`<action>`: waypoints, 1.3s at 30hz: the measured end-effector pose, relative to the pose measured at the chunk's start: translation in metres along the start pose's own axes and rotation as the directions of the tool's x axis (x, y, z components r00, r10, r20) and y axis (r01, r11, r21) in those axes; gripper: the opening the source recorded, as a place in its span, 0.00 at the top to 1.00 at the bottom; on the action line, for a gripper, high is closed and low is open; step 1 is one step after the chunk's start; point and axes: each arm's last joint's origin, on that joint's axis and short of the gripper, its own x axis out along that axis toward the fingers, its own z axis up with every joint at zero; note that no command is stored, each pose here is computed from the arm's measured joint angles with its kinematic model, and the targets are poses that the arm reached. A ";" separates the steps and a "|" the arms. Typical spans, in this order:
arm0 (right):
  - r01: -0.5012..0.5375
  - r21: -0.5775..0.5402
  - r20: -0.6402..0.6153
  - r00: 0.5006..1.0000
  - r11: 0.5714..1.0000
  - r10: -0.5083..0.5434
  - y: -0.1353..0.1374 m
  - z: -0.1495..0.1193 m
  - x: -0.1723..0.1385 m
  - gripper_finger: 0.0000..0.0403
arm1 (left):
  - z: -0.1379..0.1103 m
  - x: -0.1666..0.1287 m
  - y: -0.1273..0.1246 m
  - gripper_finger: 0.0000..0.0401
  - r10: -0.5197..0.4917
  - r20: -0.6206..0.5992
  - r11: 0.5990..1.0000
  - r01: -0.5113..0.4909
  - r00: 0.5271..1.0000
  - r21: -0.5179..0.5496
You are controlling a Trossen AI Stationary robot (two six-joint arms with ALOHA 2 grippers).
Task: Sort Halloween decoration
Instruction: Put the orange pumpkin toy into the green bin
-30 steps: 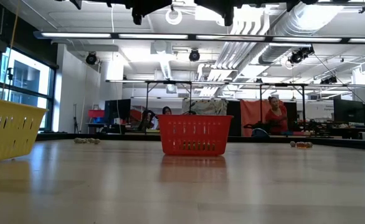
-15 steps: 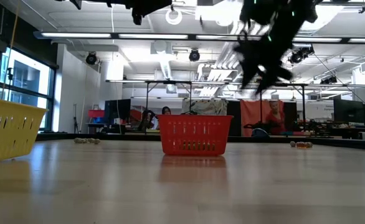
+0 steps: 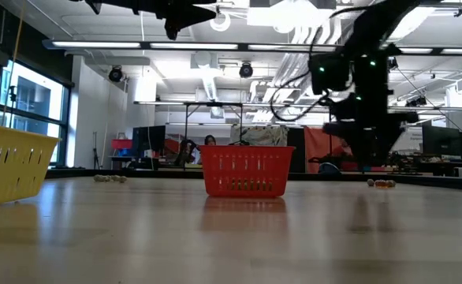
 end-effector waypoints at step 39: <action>-0.103 0.420 0.087 0.994 0.901 0.073 -0.021 -0.008 0.048 0.45 | 0.001 -0.002 0.014 0.56 0.054 0.002 0.999 -0.054 0.999 -0.004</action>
